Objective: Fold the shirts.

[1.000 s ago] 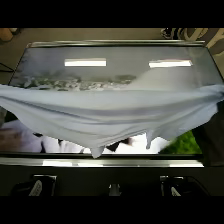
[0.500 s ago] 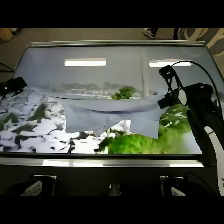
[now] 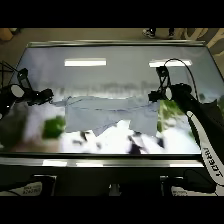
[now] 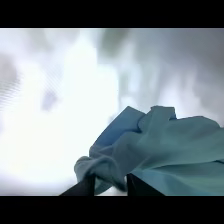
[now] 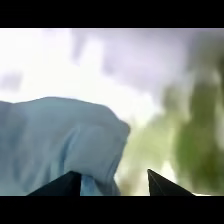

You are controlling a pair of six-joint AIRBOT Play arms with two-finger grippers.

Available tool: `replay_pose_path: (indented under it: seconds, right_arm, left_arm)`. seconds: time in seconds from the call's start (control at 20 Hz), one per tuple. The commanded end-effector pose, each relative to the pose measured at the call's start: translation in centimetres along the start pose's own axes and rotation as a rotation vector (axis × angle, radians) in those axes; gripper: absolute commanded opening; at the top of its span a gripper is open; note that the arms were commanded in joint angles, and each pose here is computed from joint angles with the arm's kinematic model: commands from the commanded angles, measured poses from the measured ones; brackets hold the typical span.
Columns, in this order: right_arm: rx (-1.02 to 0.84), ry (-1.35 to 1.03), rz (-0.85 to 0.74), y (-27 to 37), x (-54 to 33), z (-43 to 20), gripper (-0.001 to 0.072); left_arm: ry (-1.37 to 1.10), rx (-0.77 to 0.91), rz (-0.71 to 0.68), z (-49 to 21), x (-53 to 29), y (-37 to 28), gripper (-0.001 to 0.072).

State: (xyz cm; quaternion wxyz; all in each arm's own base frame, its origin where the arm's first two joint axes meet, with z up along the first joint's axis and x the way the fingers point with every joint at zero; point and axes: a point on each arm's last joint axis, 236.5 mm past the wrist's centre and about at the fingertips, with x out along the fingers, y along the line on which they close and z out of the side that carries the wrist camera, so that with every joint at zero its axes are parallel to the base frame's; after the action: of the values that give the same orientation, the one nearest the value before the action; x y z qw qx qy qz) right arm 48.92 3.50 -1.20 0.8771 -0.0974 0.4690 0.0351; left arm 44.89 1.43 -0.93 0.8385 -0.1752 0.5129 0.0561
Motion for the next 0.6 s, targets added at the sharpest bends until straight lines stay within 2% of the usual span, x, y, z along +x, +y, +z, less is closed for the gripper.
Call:
replay_pose_path:
  seconds: [0.0, 0.05, 0.1, 0.15, 0.2, 0.25, 0.3, 0.35, 0.45, 0.55]
  right_arm:
    - [0.004, -0.006, 0.015, -5.5, -4.3, 2.2, 0.0500]
    - [0.007, -0.007, 0.037, -7.6, -5.9, 2.2, 0.0500]
    - [0.030, 0.013, 0.073, -9.4, -7.0, 1.3, 0.0499]
    - [0.066, 0.059, 0.133, -10.4, -7.5, -0.6, 0.0490]
    - [0.097, 0.135, 0.204, -10.5, -7.7, -3.2, 0.0484]
    - [0.097, 0.212, 0.278, -10.2, -7.7, -5.5, 0.0476]
    - [0.081, 0.284, 0.351, -9.4, -7.6, -7.7, 0.0430]
    - [0.060, 0.347, 0.407, -8.5, -7.3, -9.4, 0.0423]
    - [0.049, 0.396, 0.496, -6.7, -6.5, -11.0, 0.0425]
    - [0.090, 0.382, 0.568, -5.1, -5.8, -10.8, 0.0425]
  left_arm:
    - [0.229, 0.055, 0.032, -3.5, -1.8, 2.4, 0.0534]
    - [0.283, 0.025, 0.044, -4.2, -3.0, 3.7, 0.0712]
    - [0.334, 0.004, 0.053, -5.3, -3.9, 4.8, 0.0719]
    - [0.384, 0.001, 0.057, -6.8, -4.5, 5.7, 0.0709]
    - [0.428, 0.001, 0.048, -8.6, -4.7, 6.1, 0.0632]
    - [0.469, 0.000, 0.016, -10.7, -4.6, 5.9, 0.0466]
    - [0.510, -0.009, -0.039, -13.2, -4.2, 5.0, 0.0440]
    - [0.550, -0.022, -0.097, -15.6, -3.6, 4.0, 0.0444]
    - [0.598, -0.087, -0.202, -19.3, -2.1, 2.0, 0.0541]
    - [0.559, -0.157, -0.269, -20.3, -0.4, 0.6, 0.0541]
